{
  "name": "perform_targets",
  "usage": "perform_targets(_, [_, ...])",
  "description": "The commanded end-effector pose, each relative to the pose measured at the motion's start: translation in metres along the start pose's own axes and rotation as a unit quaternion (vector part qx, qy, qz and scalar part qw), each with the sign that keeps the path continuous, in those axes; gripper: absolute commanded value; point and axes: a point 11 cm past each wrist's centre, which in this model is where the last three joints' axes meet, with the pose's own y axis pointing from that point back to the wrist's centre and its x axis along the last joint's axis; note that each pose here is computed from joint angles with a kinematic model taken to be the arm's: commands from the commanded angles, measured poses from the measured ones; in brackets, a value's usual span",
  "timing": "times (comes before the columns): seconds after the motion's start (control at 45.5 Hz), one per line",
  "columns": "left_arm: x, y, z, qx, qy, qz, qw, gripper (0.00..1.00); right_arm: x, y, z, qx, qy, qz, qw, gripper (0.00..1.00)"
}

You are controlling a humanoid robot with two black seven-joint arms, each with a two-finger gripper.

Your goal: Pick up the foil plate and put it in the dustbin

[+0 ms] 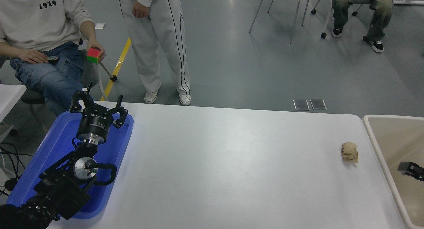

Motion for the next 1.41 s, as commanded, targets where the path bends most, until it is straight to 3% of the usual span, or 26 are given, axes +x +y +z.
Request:
perform_targets(0.0, [0.000, 0.000, 0.000, 0.000, 0.000, 0.001, 1.000, 1.00, 0.003, 0.045, -0.031, 0.015, 0.040, -0.131, 0.990, 1.00])
perform_targets(0.396, [0.001, 0.001, 0.000, 0.001, -0.001, 0.001, 1.000, 1.00, 0.009, 0.119, -0.103, 0.048, 0.135, -0.205, 0.968, 1.00])
perform_targets(0.835, [0.001, 0.001, 0.000, 0.000, 0.000, 0.001, 1.000, 1.00, 0.051, 0.218, -0.198, 0.089, 0.239, -0.084, 0.963, 1.00])
perform_targets(1.385, [0.001, 0.001, 0.000, 0.000, -0.001, 0.001, 1.000, 1.00, 0.039, 0.270, -0.240, 0.137, 0.291, -0.052, 0.946, 1.00])
